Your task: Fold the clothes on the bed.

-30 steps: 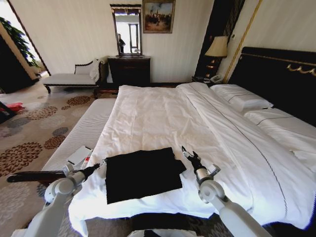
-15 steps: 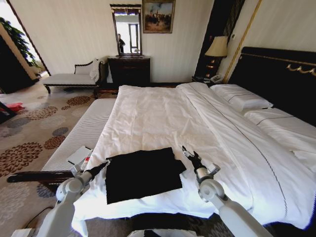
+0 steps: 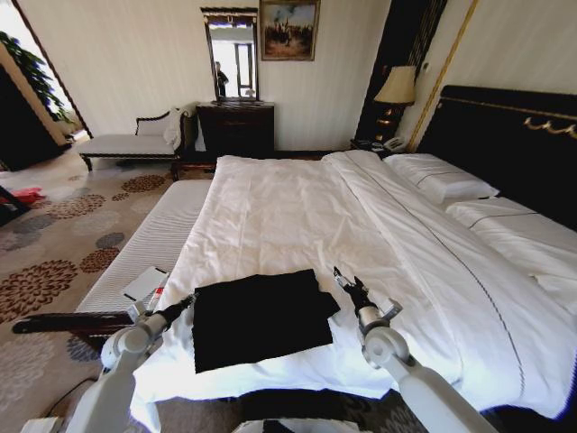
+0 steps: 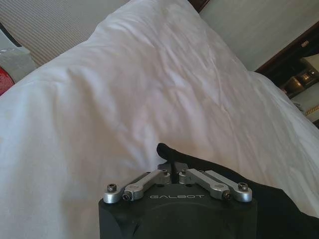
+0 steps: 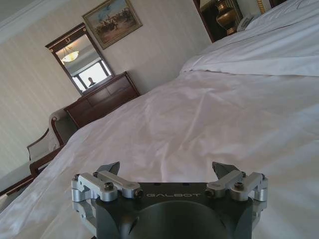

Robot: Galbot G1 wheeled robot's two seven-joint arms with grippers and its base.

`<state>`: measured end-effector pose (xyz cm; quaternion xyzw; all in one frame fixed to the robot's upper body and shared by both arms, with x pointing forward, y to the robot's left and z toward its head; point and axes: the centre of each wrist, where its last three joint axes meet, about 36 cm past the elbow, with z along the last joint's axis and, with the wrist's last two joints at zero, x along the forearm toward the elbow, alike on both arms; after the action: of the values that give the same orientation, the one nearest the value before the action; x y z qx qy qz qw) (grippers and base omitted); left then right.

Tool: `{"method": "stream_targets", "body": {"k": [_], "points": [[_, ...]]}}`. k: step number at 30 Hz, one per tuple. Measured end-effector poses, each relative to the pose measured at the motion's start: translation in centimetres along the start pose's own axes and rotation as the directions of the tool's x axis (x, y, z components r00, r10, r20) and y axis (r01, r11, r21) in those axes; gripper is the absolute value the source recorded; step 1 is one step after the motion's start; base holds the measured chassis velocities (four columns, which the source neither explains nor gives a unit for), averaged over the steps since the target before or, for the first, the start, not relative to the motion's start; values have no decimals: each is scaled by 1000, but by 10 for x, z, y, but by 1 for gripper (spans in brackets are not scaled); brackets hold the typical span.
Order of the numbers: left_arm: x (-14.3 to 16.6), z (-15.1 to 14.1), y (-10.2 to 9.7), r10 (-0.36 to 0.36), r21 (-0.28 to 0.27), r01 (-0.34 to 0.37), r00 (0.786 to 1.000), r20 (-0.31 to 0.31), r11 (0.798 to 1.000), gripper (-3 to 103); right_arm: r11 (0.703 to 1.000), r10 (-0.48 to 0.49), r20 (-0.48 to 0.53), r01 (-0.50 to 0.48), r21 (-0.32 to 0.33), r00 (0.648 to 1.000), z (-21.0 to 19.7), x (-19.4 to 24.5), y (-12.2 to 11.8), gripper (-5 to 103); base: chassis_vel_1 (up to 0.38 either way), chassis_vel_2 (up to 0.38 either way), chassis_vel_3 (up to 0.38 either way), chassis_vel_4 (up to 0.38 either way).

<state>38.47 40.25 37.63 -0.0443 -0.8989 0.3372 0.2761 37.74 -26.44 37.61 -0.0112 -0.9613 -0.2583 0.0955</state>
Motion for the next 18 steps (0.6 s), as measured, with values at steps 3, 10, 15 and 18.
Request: {"method": "stream_targets", "body": {"k": [3, 10, 15, 18], "points": [[-1, 0, -1, 2, 2, -2, 1000, 4, 1000, 1, 1000, 4, 0, -4, 0, 1000, 0, -2, 0, 100, 0, 0, 0, 0], [-4, -14, -2, 12, 11, -13, 999, 36, 1000, 0, 999, 38, -64, -37, 16, 997, -7, -17, 12, 100, 0, 0, 0, 0], [-4, -32, 0, 13, 25, -15, 997, 73, 1000, 0, 999, 35, -141, -36, -4, 989, -9, -30, 29, 100, 0, 0, 0, 0], [-2, -37, 3, 9, 27, -12, 996, 83, 1000, 0, 999, 30, -178, -32, -11, 984, -8, -37, 37, 100, 0, 0, 0, 0]]}}
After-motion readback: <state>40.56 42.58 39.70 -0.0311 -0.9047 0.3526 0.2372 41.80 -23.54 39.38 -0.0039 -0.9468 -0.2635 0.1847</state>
